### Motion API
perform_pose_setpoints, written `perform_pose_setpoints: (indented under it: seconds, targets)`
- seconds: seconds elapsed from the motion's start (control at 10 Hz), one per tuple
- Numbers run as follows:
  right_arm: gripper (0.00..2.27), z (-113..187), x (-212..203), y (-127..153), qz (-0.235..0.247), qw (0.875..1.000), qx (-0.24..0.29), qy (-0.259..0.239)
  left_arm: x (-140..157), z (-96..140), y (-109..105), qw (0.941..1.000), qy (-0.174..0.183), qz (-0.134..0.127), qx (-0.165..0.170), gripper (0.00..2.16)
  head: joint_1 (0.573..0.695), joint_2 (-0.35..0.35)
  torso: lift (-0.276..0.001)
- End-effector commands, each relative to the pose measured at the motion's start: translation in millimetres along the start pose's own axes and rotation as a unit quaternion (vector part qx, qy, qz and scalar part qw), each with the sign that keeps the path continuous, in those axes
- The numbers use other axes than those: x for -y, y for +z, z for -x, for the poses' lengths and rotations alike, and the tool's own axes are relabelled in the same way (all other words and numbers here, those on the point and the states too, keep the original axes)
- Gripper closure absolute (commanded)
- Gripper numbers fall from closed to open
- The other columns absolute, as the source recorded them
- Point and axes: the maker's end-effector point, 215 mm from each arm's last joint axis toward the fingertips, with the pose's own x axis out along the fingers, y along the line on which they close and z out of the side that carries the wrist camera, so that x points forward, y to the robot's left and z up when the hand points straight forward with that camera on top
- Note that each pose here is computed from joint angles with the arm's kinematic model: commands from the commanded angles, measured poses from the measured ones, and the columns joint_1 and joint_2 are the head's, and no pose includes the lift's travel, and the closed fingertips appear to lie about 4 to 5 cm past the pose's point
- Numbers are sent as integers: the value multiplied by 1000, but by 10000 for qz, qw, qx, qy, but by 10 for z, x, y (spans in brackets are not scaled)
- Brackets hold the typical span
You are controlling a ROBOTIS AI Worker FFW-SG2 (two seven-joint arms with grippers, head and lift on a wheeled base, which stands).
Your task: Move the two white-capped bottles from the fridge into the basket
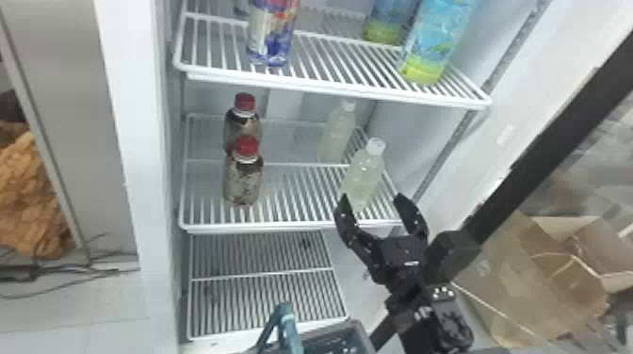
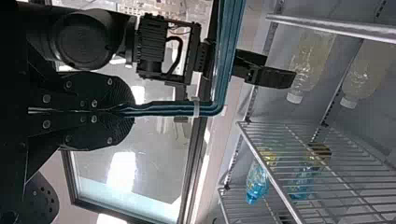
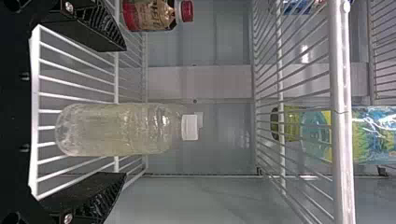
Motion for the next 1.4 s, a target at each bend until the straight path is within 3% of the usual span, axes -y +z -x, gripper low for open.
perform_pose_setpoints:
  seconds: [0.0,1.0,1.3]
  targets:
    - [82,-89,27,17,36,10000,71,-26,0,-5,-2,10000,-1,-3,-8,1124,695,-350,-260]
    - [104,-577,311,-23,165,9992,215,-281,17,-29,16,10000,-30,-23,2,1122,695,-350,-260]
    - [306,-731,293,-27,93,9993,254,-265,21,-30,18,10000,-37,-17,6,1124,695,-350,-260]
